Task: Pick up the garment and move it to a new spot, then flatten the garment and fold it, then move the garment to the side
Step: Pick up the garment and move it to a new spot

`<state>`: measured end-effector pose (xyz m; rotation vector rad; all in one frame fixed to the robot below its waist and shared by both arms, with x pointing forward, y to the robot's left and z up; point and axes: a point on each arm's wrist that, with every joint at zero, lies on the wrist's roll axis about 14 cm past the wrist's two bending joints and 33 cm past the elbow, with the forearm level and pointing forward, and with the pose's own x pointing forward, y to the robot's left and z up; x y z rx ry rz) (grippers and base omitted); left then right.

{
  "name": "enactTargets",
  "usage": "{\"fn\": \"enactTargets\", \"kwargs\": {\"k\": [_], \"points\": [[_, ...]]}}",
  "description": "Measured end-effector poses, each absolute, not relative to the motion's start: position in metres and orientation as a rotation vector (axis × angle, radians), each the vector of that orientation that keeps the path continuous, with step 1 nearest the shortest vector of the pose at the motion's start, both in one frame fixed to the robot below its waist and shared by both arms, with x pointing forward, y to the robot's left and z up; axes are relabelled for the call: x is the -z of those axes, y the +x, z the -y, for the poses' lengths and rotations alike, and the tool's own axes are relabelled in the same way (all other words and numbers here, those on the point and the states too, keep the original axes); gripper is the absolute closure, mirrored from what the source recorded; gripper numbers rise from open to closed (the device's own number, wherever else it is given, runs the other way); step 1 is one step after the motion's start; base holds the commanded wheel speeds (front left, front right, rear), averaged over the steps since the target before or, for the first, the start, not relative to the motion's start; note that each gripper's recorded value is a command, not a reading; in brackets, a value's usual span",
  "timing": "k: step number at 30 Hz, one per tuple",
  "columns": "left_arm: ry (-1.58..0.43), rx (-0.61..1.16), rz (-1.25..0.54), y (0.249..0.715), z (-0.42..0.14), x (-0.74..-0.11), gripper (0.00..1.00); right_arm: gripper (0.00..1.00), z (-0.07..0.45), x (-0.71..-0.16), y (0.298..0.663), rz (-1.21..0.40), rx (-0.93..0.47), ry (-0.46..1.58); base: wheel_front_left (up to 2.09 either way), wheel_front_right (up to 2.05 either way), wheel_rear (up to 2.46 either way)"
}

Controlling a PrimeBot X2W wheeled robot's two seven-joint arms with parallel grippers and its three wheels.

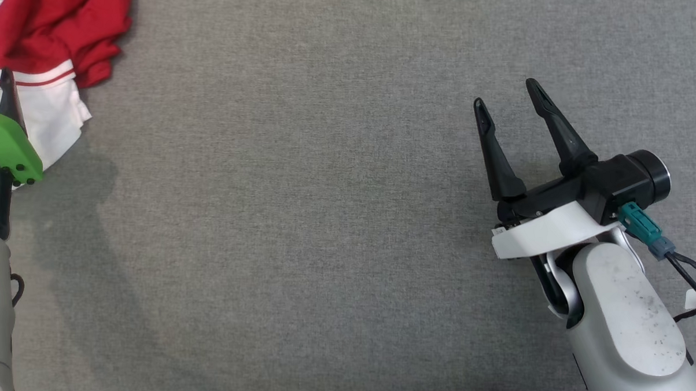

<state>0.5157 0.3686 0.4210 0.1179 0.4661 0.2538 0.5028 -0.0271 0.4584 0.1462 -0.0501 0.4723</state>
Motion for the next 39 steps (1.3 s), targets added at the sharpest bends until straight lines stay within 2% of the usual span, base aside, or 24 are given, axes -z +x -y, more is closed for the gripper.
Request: {"fn": "enactTargets", "kwargs": {"k": [6,7,8,9,10,18,25,31,39], "points": [[0.099,-0.265,-0.558,0.518,-0.363,-0.380,0.00,0.00,0.041,-0.440,0.506,0.012,-0.438,0.134,0.00,0.00,0.00],[0.098,-0.264,-0.562,0.518,-0.362,-0.377,0.12,0.00,0.042,-0.438,0.506,0.009,-0.435,0.132,0.00,0.00,0.00],[0.095,-0.262,-0.562,0.519,-0.361,-0.375,0.46,0.00,0.044,-0.437,0.506,0.007,-0.432,0.128,0.00,0.00,0.00],[0.094,-0.261,-0.558,0.520,-0.361,-0.375,0.88,0.00,0.045,-0.437,0.506,0.007,-0.429,0.127,0.00,0.00,0.00],[0.095,-0.260,-0.549,0.521,-0.360,-0.376,1.00,0.00,0.045,-0.438,0.506,0.007,-0.428,0.126,0.00,0.00,0.00],[0.134,-0.229,-0.409,0.531,-0.359,-0.423,1.00,0.00,0.046,-0.459,0.500,0.045,-0.426,0.122,0.00,0.00,0.00],[0.190,-0.149,-0.255,0.539,-0.338,-0.489,1.00,0.00,0.055,-0.477,0.477,0.051,-0.407,0.126,0.00,0.00,0.00],[0.243,0.007,-0.093,0.541,-0.281,-0.557,1.00,0.00,0.069,-0.495,0.447,0.062,-0.370,0.144,0.00,0.00,0.00],[0.279,0.243,0.141,0.513,-0.189,-0.656,1.00,0.00,0.100,-0.530,0.406,0.141,-0.292,0.148,0.00,0.00,0.00]]}}
